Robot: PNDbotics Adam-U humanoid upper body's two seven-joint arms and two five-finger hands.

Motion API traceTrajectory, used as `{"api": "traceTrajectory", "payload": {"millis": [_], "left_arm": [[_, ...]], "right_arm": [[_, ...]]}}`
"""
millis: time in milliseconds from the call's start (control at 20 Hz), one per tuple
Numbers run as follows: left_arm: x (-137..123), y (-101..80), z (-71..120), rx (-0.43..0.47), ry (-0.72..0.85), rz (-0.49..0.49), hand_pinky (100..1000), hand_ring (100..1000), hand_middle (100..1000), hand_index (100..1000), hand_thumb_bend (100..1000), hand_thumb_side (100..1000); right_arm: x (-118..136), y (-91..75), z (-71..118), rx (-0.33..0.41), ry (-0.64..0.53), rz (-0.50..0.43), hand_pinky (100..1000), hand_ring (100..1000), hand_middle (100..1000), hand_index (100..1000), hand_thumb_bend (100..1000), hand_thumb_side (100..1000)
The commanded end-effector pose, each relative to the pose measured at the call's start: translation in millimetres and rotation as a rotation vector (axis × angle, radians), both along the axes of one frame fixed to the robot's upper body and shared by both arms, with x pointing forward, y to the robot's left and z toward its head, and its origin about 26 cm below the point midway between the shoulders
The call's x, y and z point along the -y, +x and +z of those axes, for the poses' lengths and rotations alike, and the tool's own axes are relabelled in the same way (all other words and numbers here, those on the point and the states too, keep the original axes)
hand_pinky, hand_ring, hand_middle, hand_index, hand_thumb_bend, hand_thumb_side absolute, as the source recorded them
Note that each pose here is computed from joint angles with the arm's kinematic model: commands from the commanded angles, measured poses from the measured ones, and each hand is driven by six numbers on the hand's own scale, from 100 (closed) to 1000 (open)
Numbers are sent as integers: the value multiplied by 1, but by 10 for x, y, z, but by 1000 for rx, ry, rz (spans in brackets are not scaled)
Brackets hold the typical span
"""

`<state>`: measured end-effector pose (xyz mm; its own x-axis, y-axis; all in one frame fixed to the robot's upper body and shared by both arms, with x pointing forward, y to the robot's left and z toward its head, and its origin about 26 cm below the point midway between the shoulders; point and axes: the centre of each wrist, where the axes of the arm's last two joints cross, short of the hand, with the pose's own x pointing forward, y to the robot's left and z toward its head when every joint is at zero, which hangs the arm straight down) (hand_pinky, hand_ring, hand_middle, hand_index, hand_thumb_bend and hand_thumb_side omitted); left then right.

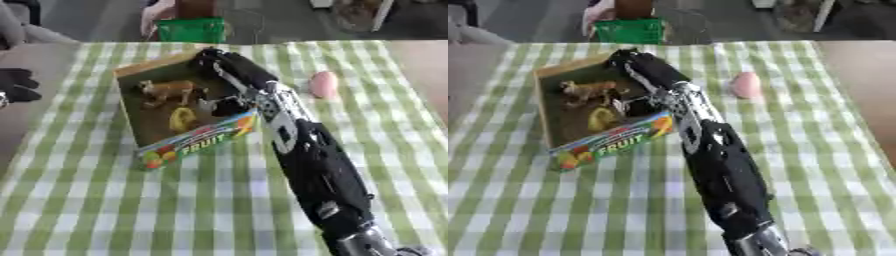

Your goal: Pick up objects on the table and place them in the box.

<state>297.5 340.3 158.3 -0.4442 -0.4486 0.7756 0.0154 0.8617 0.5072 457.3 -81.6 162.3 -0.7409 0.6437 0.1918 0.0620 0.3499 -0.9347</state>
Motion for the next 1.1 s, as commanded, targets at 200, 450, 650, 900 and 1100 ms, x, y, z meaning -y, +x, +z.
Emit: {"api": "traceTrajectory", "payload": {"millis": [200, 450, 650, 900, 1100], "left_arm": [[-32, -10, 67, 17, 17, 1, 771, 653, 644, 782, 100, 822], [-37, -14, 59, 15, 17, 2, 772, 653, 644, 782, 100, 822], [-39, -19, 58, 17, 15, 3, 772, 654, 644, 782, 100, 821], [-45, -25, 54, 17, 13, 6, 773, 654, 644, 782, 100, 821], [-43, -27, 53, 17, 12, 6, 773, 654, 644, 782, 100, 821]], "right_arm": [[351, 101, 423, 73, 92, -171, 681, 756, 798, 849, 100, 185], [649, 154, 524, 63, 155, -345, 676, 753, 796, 847, 100, 167], [853, 172, 532, 37, 194, -473, 673, 752, 794, 846, 100, 170], [1039, 193, 445, -13, 202, -582, 673, 752, 795, 847, 100, 191], [1128, 206, 348, -52, 190, -645, 673, 752, 795, 847, 100, 206]]}}
